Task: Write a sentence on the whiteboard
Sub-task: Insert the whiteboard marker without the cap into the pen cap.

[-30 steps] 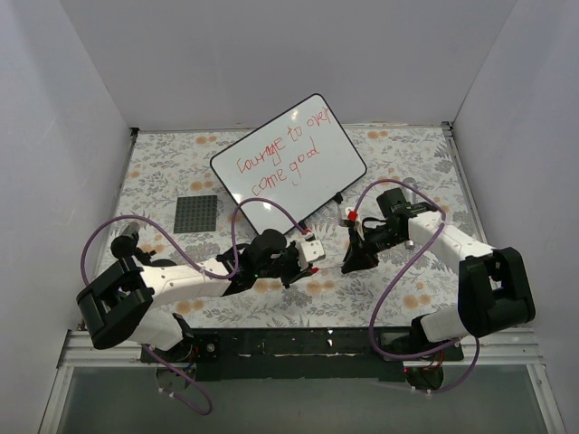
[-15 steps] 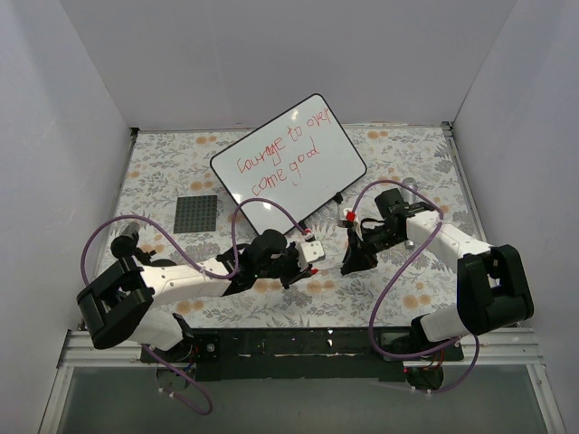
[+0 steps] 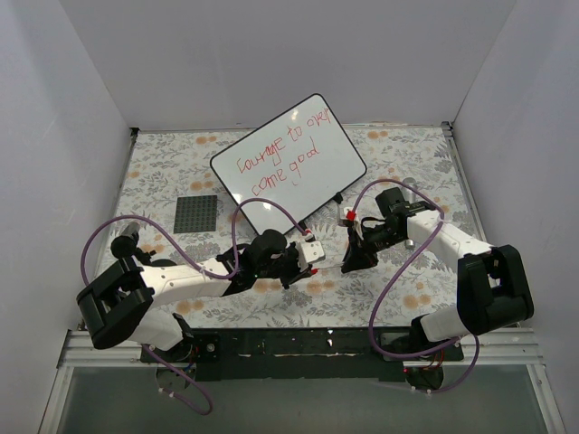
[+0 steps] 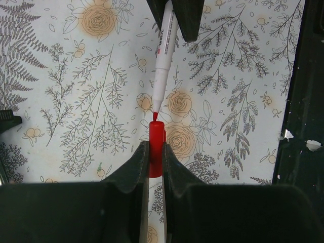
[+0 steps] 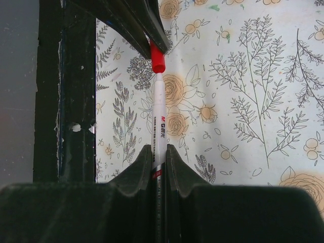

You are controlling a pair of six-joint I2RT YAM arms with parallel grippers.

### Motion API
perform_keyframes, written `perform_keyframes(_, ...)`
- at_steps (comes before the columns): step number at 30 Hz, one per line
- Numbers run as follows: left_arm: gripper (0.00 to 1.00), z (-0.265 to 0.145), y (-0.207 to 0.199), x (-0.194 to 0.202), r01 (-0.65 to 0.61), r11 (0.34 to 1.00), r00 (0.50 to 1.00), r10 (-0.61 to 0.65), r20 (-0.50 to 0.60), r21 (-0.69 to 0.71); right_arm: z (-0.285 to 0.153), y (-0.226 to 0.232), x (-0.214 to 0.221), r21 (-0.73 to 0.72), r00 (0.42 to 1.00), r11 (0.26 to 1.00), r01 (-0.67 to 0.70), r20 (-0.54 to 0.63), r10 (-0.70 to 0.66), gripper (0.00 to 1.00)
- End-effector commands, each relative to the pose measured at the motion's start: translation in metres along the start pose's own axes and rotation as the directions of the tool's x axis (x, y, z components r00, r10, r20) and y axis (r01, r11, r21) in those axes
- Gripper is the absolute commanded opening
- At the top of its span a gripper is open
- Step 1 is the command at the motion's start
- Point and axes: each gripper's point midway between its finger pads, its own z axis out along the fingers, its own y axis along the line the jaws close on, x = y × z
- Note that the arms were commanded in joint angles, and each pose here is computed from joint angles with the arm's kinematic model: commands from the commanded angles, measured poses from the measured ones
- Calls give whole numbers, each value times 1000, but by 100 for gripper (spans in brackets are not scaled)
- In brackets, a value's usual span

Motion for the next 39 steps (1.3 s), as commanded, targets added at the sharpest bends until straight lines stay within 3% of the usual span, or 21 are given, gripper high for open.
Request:
perform_keyframes(1,0,-3,1,-13,-24,1000,999,24,35,-4,-6,-5,-15,23,999,999,47,22,-47,1)
perform_keyframes(39,0,3,2,-26,-30,1000,998,29,63,9,5,-1,-9,-20,1000,1000,17,6,-17,1)
